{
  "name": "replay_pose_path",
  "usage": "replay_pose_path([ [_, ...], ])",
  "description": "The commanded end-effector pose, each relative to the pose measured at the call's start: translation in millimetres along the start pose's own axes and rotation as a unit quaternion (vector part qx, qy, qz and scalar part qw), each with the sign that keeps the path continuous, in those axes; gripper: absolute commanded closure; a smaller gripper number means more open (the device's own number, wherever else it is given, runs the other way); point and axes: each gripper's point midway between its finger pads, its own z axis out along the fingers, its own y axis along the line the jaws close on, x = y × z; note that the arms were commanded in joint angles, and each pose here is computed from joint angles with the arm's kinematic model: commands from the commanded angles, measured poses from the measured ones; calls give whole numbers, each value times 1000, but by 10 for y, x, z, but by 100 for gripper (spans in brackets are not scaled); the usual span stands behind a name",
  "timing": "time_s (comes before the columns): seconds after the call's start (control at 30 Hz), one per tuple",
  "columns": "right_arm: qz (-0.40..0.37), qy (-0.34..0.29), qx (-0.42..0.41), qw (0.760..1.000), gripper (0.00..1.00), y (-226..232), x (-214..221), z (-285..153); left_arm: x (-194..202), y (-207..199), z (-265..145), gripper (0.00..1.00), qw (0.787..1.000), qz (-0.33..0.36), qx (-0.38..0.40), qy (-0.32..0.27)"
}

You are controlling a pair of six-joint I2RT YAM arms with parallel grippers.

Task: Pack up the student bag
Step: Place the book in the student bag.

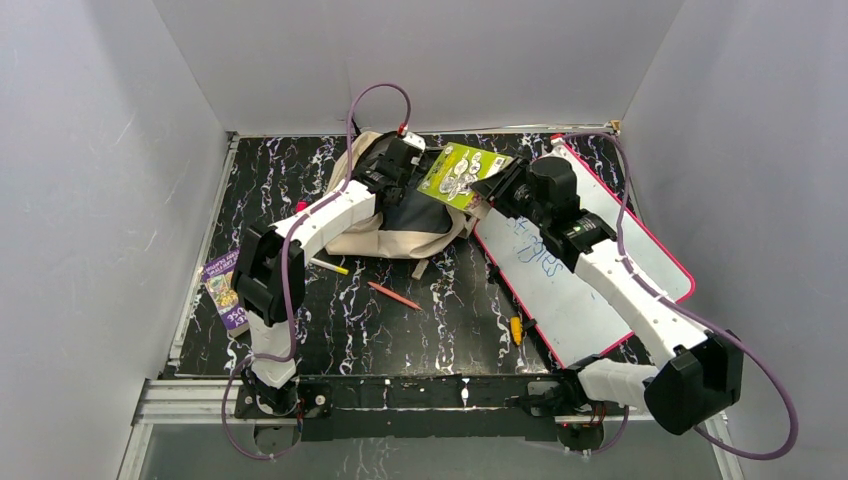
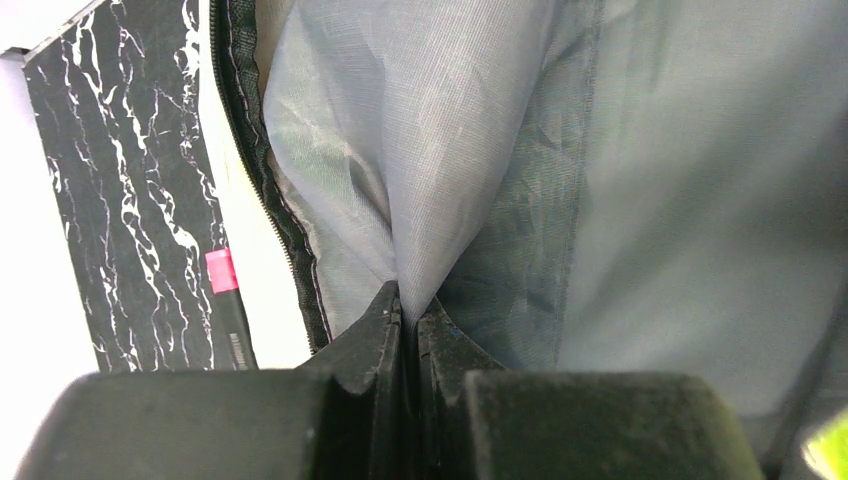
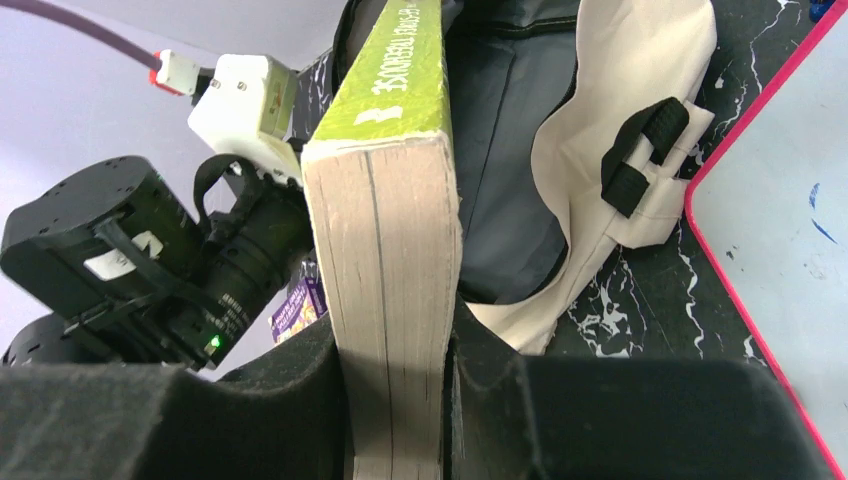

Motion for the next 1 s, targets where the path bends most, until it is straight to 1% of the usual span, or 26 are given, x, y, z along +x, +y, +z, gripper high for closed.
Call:
replay_pose_path([
  [0.0,28,-70,-66,995,100,359,-342,133,-365,169,-236,100,996,-63,3,-55],
  [0.27,46,-34,-47,997,100,274,-205,609,-455,184,-271,100,996,-70,9,-62],
  [0.3,50,-31,-45,997,100,259,-189,646,-465,176,-276,100,995,-81,10,-62],
  [0.4,51,-18,-56,997,100,279,-133,782,-505,176,-303,100,994,-88,15,-67],
  [0.57,39,31,-112,993,100,495,9,967,-536,180,-329,100,993,-88,20,-71],
  [0.73,39,53,-167,984,100,679,86,1076,-541,181,-350,100,993,-89,24,-73],
  [0.97,44,98,-195,975,100,691,297,1335,-576,182,-380,100,992,-93,29,-77],
])
